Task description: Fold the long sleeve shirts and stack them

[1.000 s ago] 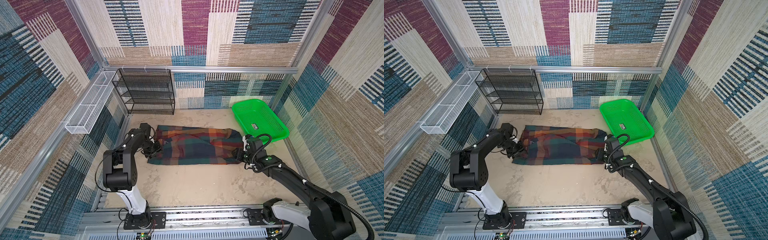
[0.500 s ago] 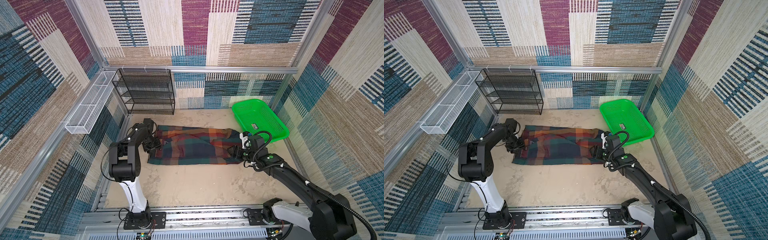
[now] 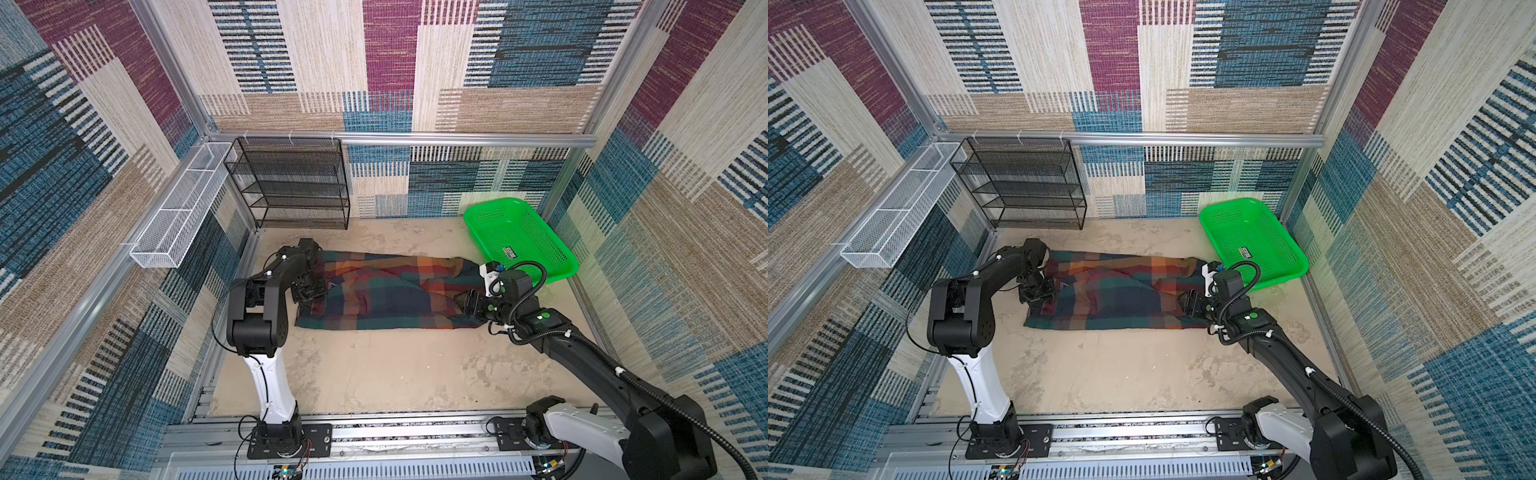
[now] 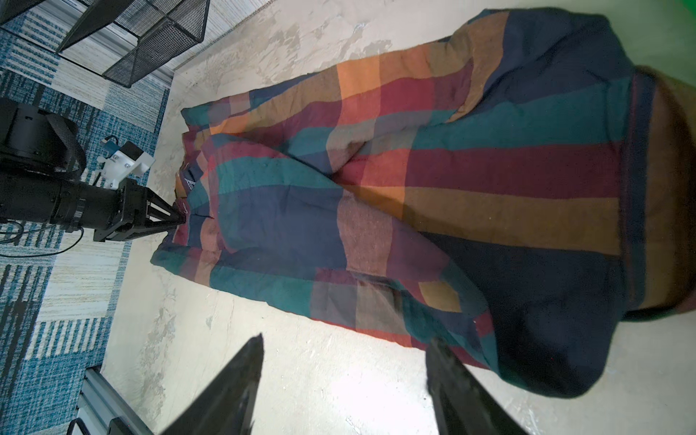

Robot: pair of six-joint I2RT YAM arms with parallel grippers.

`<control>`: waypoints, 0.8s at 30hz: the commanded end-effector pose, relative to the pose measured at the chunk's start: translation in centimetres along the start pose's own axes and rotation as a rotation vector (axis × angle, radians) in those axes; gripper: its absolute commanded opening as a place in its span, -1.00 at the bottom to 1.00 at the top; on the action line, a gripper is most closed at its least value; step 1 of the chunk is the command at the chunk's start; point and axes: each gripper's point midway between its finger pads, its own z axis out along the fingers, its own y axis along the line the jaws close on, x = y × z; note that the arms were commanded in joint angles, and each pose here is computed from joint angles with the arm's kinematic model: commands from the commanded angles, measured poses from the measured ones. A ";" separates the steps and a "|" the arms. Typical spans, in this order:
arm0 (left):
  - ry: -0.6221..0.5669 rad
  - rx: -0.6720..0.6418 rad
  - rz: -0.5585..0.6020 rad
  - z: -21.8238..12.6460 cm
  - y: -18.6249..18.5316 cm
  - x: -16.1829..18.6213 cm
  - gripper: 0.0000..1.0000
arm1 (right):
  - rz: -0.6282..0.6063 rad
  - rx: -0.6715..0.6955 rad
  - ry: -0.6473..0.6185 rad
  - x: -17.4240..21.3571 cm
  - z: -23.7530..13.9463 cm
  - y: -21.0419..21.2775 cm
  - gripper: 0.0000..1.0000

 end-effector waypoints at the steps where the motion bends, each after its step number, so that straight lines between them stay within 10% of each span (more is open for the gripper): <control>1: 0.013 -0.003 0.033 0.3 0.1 0.3 -0.58 | -0.021 -0.029 -0.020 -0.6 0.1 0.7 0.40; 10: 0.006 0.010 0.044 0.0 -0.2 0.2 -1.00 | -0.016 -0.032 -0.004 -0.2 0.4 0.5 0.40; 24: -0.055 0.182 -0.001 -4.3 -2.0 1.5 -1.00 | -0.068 -0.163 0.060 0.4 1.8 3.5 0.42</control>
